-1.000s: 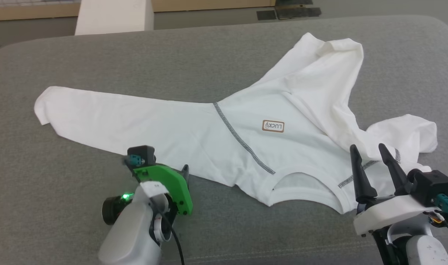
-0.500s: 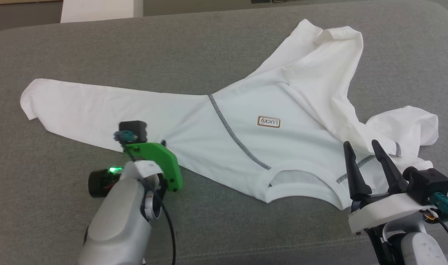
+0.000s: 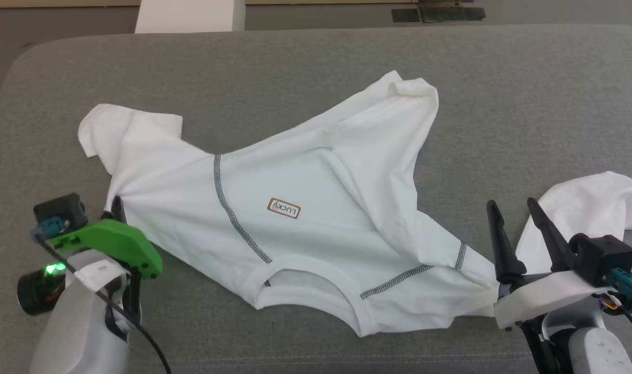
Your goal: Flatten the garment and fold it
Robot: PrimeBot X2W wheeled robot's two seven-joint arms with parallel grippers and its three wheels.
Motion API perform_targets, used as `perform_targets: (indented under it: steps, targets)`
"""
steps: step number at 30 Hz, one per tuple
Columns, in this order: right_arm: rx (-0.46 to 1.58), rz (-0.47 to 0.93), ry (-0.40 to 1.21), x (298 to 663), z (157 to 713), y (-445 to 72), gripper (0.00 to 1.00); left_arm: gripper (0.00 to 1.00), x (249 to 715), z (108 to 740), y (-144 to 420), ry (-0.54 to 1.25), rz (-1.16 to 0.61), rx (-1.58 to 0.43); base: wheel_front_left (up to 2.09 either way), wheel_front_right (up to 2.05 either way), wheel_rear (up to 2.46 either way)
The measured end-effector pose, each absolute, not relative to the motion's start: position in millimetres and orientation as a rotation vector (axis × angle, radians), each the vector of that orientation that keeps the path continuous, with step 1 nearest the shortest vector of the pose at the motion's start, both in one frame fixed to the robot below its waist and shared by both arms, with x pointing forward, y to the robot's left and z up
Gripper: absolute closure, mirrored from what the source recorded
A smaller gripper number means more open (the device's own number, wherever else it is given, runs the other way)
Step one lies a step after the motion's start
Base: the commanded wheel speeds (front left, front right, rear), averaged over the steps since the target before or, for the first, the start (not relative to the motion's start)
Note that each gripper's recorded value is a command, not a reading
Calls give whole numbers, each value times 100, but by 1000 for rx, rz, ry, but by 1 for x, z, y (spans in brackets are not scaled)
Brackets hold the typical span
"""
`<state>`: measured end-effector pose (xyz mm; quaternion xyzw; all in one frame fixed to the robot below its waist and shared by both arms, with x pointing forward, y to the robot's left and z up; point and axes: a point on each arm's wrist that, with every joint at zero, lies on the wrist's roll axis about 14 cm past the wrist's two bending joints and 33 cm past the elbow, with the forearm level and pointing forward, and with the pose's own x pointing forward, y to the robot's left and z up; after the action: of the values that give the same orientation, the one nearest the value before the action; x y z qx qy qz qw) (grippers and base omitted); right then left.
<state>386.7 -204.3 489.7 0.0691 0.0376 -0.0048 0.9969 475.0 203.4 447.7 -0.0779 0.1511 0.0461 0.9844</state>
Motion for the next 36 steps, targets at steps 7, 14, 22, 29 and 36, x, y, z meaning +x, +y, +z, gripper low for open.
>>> perform_targets:
  steps: [7, 14, 22, 29, 36]
  targets:
    - [124, 95, 131, 392, 485, -170, 0, 0, 443, 441, 201, 301, 81, -278, 0, 0, 0]
    - [82, 198, 378, 387, 444, -136, 0, 0, 419, 467, 209, 104, 115, -268, 0, 0, 0]
    - [112, 205, 534, 417, 425, -133, 0, 0, 413, 493, 211, -31, 112, -207, 0, 0, 0]
    - [74, 173, 594, 468, 415, -138, 0, 0, 420, 510, 209, -102, 103, -202, 0, 0, 0]
    - [-29, 182, 817, 483, 372, -129, 0, 0, 422, 502, 215, -90, 115, -207, 0, 0, 0]
